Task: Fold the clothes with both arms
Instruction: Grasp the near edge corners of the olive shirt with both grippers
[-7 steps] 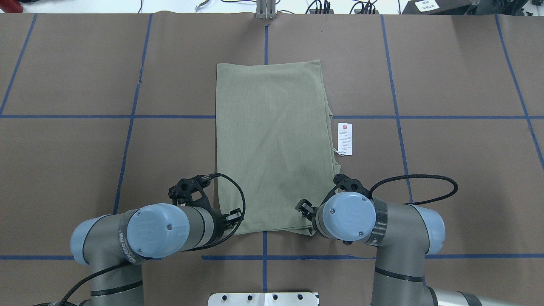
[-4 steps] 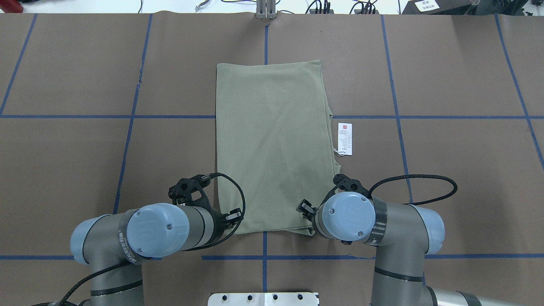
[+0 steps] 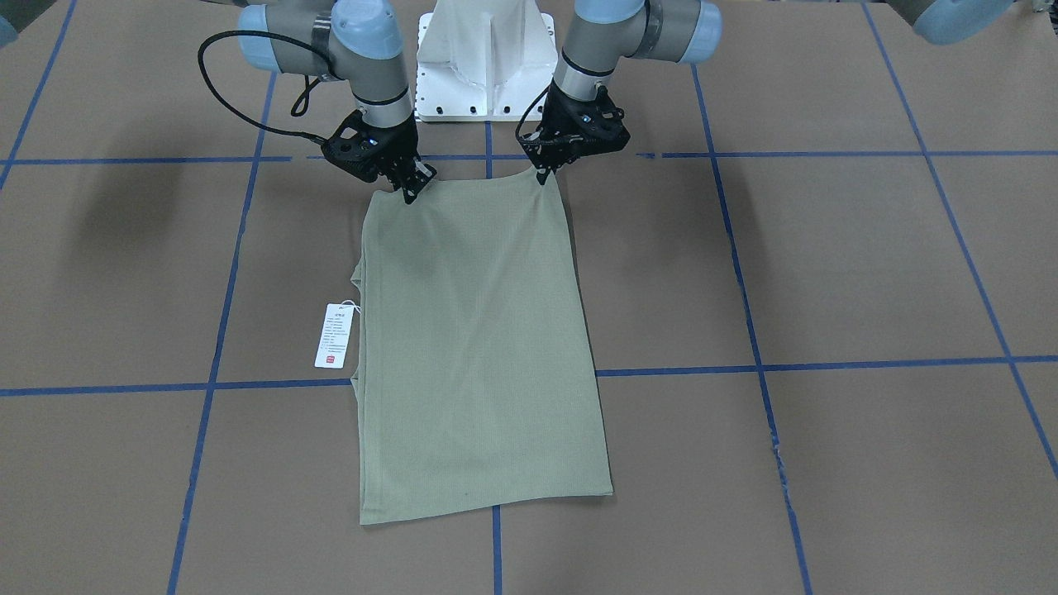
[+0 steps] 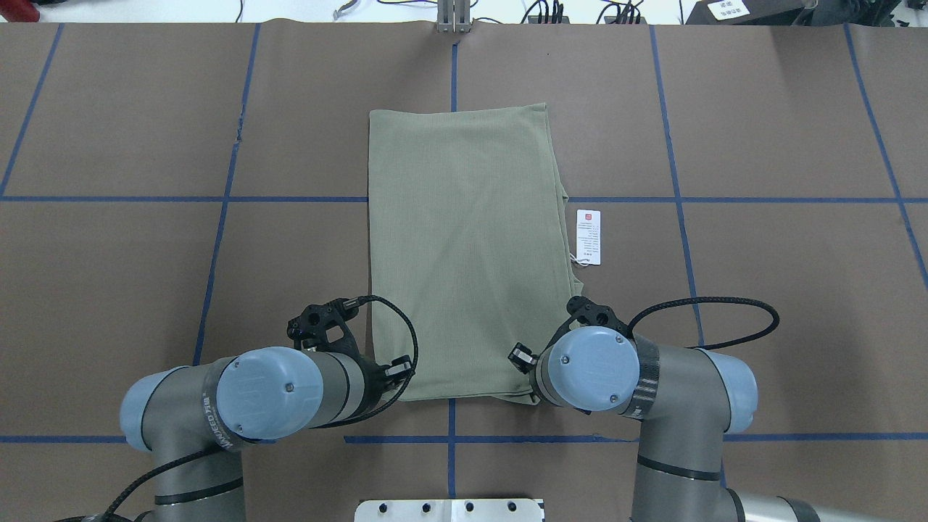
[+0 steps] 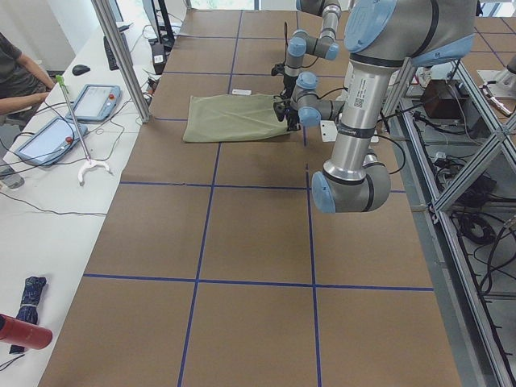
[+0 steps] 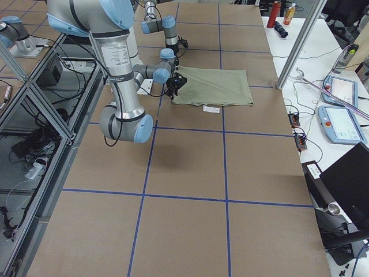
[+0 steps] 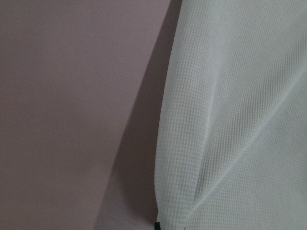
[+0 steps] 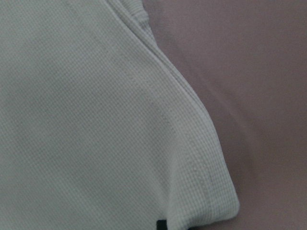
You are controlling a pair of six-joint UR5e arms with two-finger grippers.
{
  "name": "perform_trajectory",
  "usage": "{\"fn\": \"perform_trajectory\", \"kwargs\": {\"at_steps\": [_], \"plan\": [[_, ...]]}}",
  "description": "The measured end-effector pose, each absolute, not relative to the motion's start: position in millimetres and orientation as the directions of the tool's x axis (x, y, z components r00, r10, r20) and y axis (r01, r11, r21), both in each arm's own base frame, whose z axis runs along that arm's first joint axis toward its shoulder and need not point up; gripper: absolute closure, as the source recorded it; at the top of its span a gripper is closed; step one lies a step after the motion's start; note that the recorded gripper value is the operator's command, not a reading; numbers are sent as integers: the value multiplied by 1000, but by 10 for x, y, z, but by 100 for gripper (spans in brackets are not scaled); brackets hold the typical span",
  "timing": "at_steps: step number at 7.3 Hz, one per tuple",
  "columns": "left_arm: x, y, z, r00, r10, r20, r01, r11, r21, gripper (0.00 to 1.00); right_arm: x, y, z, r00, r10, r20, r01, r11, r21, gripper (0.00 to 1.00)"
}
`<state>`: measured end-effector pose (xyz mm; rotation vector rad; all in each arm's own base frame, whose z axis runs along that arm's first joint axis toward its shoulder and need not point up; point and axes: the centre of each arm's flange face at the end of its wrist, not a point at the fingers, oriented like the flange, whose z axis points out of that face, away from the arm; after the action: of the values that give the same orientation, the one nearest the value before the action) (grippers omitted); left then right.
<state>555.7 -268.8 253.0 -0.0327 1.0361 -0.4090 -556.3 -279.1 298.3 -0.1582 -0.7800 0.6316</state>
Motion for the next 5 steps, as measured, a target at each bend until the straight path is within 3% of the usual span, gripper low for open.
{"fn": "perform_trajectory", "kwargs": {"at_steps": [5], "plan": [[5459, -2618, 2444, 429, -338, -838, 304, 927, -218, 100, -5469, -2784, 2721, 503, 582, 639, -455, 807, -377, 100]]}}
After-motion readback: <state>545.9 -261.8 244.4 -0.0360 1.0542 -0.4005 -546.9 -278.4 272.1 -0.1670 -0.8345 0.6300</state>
